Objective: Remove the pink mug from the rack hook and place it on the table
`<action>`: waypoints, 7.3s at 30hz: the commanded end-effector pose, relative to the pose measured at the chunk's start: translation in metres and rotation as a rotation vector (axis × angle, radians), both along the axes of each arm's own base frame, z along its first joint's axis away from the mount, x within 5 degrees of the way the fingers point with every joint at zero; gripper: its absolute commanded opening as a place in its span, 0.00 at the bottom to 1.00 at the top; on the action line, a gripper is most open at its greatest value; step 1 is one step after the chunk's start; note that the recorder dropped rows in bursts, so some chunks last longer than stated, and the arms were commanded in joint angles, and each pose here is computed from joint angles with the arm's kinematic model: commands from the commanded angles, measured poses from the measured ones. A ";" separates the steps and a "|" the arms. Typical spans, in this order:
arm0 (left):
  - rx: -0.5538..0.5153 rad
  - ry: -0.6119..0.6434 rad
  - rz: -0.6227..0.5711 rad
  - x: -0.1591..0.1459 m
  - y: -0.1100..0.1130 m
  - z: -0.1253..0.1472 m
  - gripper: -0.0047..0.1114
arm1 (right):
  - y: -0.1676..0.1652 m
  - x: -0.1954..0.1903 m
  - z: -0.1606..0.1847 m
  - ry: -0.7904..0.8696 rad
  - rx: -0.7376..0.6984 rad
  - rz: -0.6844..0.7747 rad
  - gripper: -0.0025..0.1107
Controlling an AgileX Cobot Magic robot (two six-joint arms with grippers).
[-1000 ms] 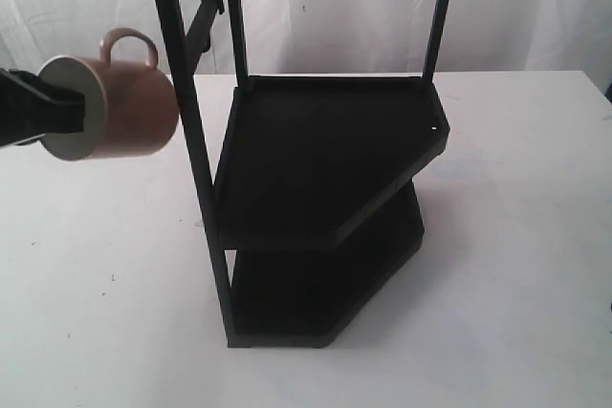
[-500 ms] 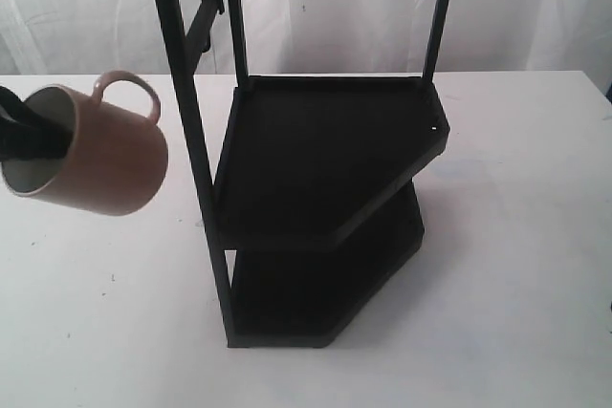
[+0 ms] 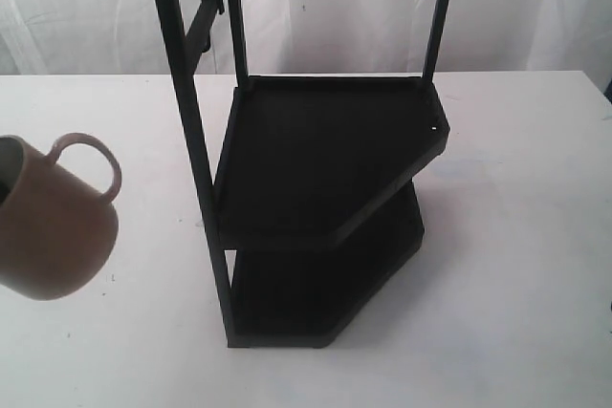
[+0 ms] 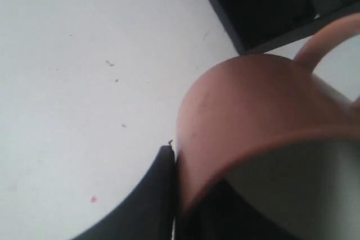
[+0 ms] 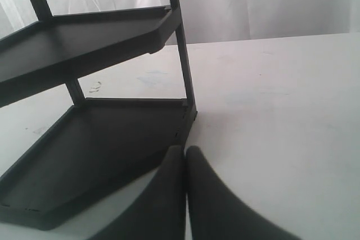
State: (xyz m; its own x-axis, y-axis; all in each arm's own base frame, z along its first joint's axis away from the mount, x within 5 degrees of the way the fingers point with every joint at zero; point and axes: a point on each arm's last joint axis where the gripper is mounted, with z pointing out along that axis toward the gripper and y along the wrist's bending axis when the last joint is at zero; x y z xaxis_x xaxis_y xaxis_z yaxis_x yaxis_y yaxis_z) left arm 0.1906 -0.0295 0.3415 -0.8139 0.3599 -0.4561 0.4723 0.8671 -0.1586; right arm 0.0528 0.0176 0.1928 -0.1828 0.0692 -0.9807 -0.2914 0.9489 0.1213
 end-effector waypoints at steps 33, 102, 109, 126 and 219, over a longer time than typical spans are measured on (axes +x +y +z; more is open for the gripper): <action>0.255 0.200 0.000 0.036 -0.039 -0.083 0.07 | -0.001 0.000 -0.001 -0.005 -0.012 -0.007 0.02; 0.330 0.211 0.058 0.163 -0.066 -0.126 0.07 | -0.001 0.000 -0.001 -0.007 -0.012 -0.007 0.02; 0.329 0.227 0.075 0.163 -0.066 -0.131 0.07 | -0.001 0.000 -0.001 -0.005 -0.012 -0.007 0.02; 0.336 0.250 0.074 0.166 -0.067 -0.141 0.07 | -0.001 0.000 -0.001 -0.005 -0.012 -0.007 0.02; -0.072 -0.319 0.234 0.012 -0.035 -0.013 0.04 | -0.001 0.000 -0.001 -0.005 -0.010 -0.007 0.02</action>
